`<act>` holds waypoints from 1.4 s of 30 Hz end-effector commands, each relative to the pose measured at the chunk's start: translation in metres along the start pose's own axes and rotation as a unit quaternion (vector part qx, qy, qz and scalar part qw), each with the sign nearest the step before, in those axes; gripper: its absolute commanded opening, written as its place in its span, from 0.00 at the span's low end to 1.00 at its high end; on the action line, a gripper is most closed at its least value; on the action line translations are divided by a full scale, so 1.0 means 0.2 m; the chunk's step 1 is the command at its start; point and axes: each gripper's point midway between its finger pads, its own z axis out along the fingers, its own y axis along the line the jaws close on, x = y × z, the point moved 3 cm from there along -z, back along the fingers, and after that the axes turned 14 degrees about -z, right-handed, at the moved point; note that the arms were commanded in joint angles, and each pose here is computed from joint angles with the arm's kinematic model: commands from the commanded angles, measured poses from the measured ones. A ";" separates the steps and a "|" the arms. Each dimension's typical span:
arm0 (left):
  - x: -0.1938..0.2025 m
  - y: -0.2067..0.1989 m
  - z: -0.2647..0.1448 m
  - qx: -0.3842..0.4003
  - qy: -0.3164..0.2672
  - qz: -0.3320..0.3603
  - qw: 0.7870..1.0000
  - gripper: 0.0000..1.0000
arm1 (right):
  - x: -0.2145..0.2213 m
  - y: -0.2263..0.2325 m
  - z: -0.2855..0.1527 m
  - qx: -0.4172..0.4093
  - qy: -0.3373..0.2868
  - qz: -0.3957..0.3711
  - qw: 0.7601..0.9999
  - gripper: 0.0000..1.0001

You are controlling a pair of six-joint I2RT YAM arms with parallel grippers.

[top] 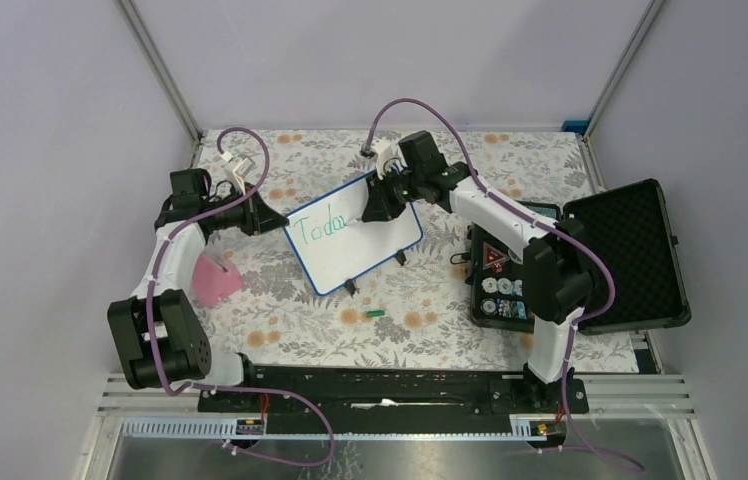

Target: Write a sentence on the whiteboard

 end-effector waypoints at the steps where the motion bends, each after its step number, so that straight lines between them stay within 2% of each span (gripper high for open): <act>1: -0.09 -0.04 -0.02 -0.006 -0.019 0.052 0.998 0.00 | -0.03 -0.05 -0.05 0.034 -0.007 -0.019 0.999 0.00; 26: -0.09 -0.04 -0.02 -0.006 -0.019 0.052 0.998 0.00 | -0.19 -0.14 -0.10 0.060 -0.039 -0.018 0.997 0.00; 42: -0.09 -0.04 -0.02 -0.006 -0.020 0.052 0.998 0.00 | -0.11 -0.11 -0.07 0.043 -0.026 -0.008 0.999 0.00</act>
